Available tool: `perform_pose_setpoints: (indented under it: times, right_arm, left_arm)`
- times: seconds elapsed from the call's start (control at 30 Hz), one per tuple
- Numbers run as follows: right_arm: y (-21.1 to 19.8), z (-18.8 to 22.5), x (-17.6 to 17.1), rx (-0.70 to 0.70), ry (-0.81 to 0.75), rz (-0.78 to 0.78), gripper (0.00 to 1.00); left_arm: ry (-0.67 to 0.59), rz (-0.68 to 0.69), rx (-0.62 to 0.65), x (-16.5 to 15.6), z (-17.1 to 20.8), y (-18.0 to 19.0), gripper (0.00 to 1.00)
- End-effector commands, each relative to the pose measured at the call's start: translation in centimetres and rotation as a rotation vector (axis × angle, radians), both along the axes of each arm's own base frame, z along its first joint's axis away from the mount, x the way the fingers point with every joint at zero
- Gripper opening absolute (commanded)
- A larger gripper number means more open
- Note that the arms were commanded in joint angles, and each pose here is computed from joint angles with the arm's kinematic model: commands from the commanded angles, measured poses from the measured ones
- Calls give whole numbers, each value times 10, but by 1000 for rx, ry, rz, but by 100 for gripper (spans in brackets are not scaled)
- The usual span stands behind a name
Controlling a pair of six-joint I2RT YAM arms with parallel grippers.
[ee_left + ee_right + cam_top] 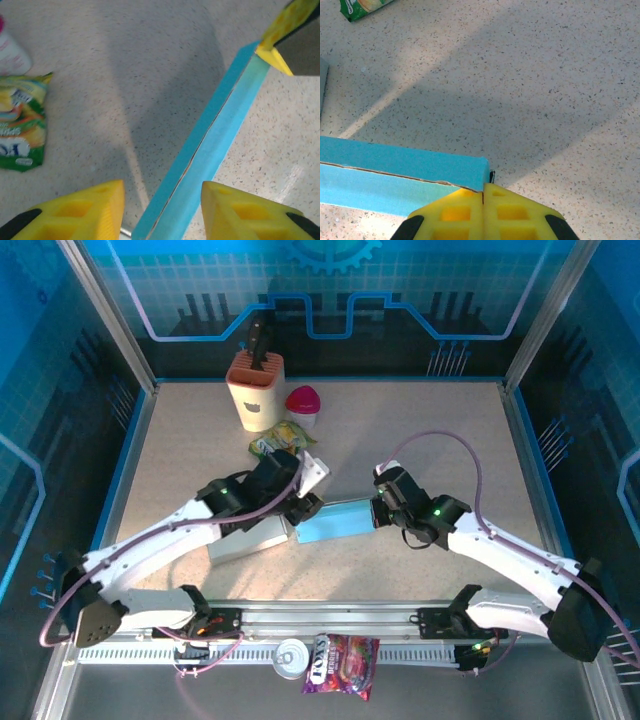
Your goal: Fold the paper box
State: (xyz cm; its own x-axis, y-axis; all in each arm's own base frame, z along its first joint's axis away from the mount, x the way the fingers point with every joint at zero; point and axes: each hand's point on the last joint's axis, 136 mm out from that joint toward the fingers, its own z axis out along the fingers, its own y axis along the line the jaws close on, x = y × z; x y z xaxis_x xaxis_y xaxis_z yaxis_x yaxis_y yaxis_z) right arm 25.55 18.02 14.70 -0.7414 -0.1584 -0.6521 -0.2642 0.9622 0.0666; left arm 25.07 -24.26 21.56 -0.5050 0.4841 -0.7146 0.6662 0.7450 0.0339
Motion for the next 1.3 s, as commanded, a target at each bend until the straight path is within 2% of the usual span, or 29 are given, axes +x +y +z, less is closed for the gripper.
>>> perform_pose_setpoints:
  times: [0.0, 0.1, 0.2, 0.43, 0.6, 0.83, 1.03, 1.13, 1.27]
  right_arm:
    - [-5, -11, -10, -47, 65, -11, 0]
    - [-2, -9, -11, -36, 70, -8, 0]
    - [-3, -7, -11, -30, 69, -13, 0]
    - [-4, -3, -13, -24, 68, -7, 0]
    - [-3, -2, -14, -24, 67, -2, 0]
    - [-4, -1, -14, -23, 66, -1, 0]
    - [-3, 0, -14, -21, 65, 1, 0]
    - [-4, 0, -14, -21, 62, -1, 0]
    - [-4, 1, -14, -20, 61, 0, 0]
  left_arm:
    - [151, 233, 8, -17, -23, 38, 43]
    - [232, 285, 67, -30, -38, 54, 43]
    - [242, 323, 120, -29, -47, 62, 44]
    - [253, 329, 118, -17, -57, 55, 42]
    - [251, 323, 101, -10, -56, 49, 36]
    - [268, 296, 89, -8, -59, 40, 19]
    - [249, 294, 86, -3, -55, 39, 19]
    - [241, 295, 103, -1, -55, 40, 29]
    - [242, 283, 114, -1, -58, 39, 25]
